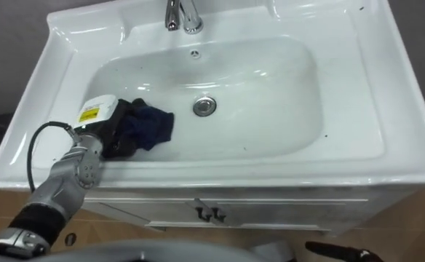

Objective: Wipe basin

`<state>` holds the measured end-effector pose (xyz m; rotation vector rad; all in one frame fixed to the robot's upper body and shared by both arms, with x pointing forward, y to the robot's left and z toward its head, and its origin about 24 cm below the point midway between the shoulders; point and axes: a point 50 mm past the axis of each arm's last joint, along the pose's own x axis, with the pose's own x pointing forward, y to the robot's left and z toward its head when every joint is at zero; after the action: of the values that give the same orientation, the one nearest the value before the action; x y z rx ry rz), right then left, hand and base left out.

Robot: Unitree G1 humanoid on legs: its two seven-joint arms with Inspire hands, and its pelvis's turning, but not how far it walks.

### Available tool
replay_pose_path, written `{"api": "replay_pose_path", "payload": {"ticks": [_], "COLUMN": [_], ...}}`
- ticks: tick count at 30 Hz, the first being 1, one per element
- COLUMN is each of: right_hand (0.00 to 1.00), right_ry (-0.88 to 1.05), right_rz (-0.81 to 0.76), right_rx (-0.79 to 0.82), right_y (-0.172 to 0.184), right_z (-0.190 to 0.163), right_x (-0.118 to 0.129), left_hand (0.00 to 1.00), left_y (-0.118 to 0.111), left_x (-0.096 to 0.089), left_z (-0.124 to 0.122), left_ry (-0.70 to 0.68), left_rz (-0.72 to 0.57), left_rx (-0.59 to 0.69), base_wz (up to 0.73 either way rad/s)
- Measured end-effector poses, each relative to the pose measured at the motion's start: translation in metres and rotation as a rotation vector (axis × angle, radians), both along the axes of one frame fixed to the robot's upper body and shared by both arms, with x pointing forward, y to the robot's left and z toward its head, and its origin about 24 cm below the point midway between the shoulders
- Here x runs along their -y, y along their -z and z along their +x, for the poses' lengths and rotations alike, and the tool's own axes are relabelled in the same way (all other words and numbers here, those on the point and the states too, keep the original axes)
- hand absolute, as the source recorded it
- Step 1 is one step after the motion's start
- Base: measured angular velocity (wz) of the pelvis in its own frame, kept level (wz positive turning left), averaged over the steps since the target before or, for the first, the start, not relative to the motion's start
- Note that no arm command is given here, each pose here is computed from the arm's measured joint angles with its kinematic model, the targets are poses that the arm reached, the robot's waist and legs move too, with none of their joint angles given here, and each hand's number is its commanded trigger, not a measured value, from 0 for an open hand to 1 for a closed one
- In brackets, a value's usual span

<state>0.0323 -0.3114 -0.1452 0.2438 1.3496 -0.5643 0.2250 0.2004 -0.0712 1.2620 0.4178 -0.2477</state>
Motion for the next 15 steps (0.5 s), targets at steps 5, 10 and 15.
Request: {"api": "replay_pose_path", "payload": {"ticks": [5, 10, 15], "right_hand": [0.0, 0.0, 0.0], "right_ry": [0.066, 0.094, 0.089], "right_rz": [0.007, 0.001, 0.015], "right_rx": [0.03, 0.1, 0.109], "right_y": [0.001, -0.001, 0.001], "right_z": [-0.001, 0.008, 0.009], "right_x": [-0.001, 0.0, -0.005], "left_hand": [1.0, 1.0, 1.0], "left_y": [0.0, -0.001, -0.008], "left_x": [-0.003, -0.003, -0.006], "left_z": [-0.003, -0.003, 0.001], "left_ry": [-0.035, -0.043, -0.067], "left_rz": [-0.031, -0.046, -0.078], "left_rx": [0.003, 0.006, 0.038], "base_wz": [-0.03, 0.0, 0.12]}}
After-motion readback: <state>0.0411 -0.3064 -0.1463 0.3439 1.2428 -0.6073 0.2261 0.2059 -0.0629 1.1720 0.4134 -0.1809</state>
